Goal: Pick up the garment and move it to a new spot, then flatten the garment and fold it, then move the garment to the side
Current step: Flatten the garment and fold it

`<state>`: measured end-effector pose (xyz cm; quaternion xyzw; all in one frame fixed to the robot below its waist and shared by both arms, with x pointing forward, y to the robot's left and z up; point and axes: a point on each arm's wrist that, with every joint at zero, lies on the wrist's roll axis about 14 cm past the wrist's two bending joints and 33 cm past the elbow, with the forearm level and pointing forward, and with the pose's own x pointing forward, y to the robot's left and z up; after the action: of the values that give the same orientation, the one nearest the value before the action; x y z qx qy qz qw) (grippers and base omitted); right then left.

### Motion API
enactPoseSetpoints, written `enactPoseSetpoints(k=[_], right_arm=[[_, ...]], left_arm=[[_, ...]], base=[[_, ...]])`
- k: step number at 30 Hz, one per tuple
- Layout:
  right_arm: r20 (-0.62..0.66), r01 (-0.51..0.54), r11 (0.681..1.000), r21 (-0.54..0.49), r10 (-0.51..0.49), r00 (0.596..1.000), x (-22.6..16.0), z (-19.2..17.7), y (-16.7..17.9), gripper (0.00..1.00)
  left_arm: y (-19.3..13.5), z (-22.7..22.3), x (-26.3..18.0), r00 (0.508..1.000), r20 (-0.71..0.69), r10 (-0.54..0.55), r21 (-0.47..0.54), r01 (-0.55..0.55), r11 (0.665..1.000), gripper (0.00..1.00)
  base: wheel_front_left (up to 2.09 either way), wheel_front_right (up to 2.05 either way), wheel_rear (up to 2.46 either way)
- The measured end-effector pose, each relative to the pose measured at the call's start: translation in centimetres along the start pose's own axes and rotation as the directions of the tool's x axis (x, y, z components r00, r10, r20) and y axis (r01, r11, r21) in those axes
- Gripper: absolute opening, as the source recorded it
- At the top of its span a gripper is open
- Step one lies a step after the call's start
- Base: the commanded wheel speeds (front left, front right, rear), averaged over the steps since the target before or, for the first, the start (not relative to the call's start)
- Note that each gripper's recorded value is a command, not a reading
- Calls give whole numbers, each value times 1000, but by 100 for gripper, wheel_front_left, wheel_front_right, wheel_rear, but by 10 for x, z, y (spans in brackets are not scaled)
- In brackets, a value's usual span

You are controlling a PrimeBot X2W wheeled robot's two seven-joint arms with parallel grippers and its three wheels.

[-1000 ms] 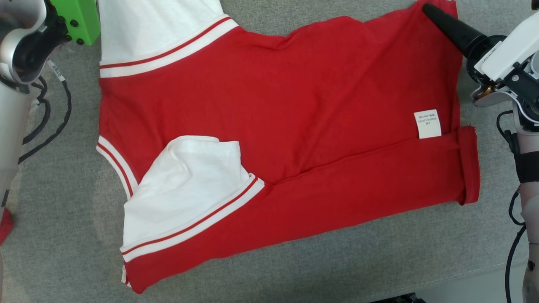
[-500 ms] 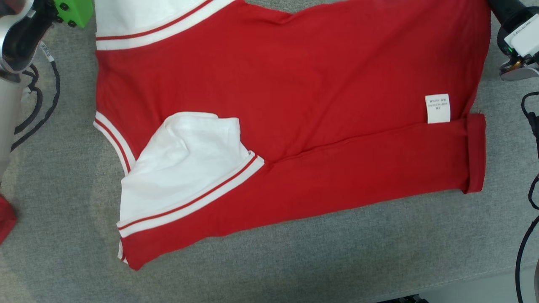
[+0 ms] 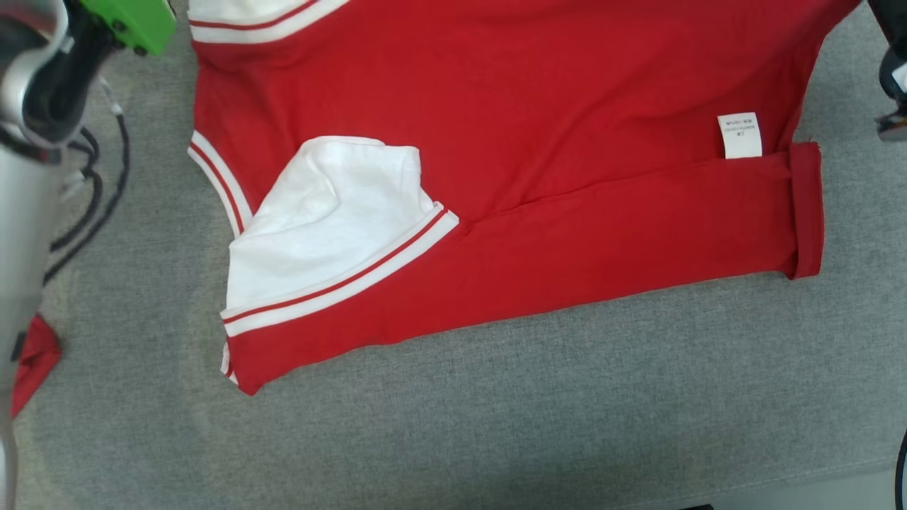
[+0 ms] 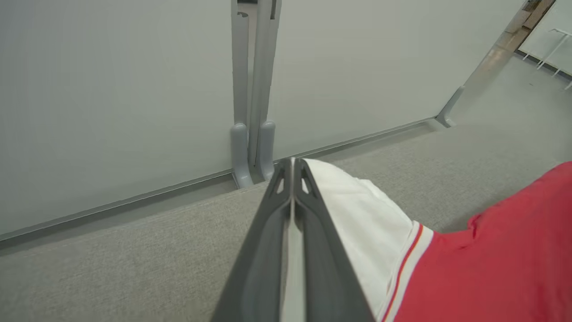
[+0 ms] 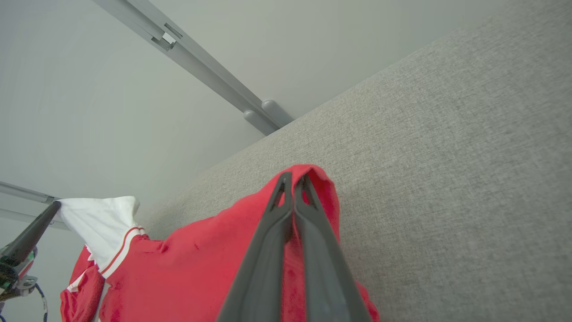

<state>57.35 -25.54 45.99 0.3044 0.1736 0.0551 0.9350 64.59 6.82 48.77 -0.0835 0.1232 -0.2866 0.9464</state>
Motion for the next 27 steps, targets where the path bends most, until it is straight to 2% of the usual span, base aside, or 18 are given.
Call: enactPoseSetpoints(k=[6, 11, 17, 27], right_arm=[[-44, 31, 1000, 5, -30, 999, -14, -14, -13, 0], [-44, 40, 999, 19, -39, 998, -17, -17, -20, 0], [-65, 52, 998, 38, -49, 997, -20, -30, -27, 0], [-93, 66, 995, 74, -59, 994, -52, -47, -33, 0]], left_arm=[[-21, -10, -33, 999, 7, -52, -125, 52, 991, 0], [-20, -12, -68, 1000, -2, -13, -123, 13, 992, 0], [-32, -30, -102, 999, -46, 4, -171, -11, 985, 0], [-53, -47, -146, 995, -98, 20, -223, -41, 974, 0]], base=[[0, 0, 0], [0, 0, 0], [0, 0, 0], [0, 0, 0]])
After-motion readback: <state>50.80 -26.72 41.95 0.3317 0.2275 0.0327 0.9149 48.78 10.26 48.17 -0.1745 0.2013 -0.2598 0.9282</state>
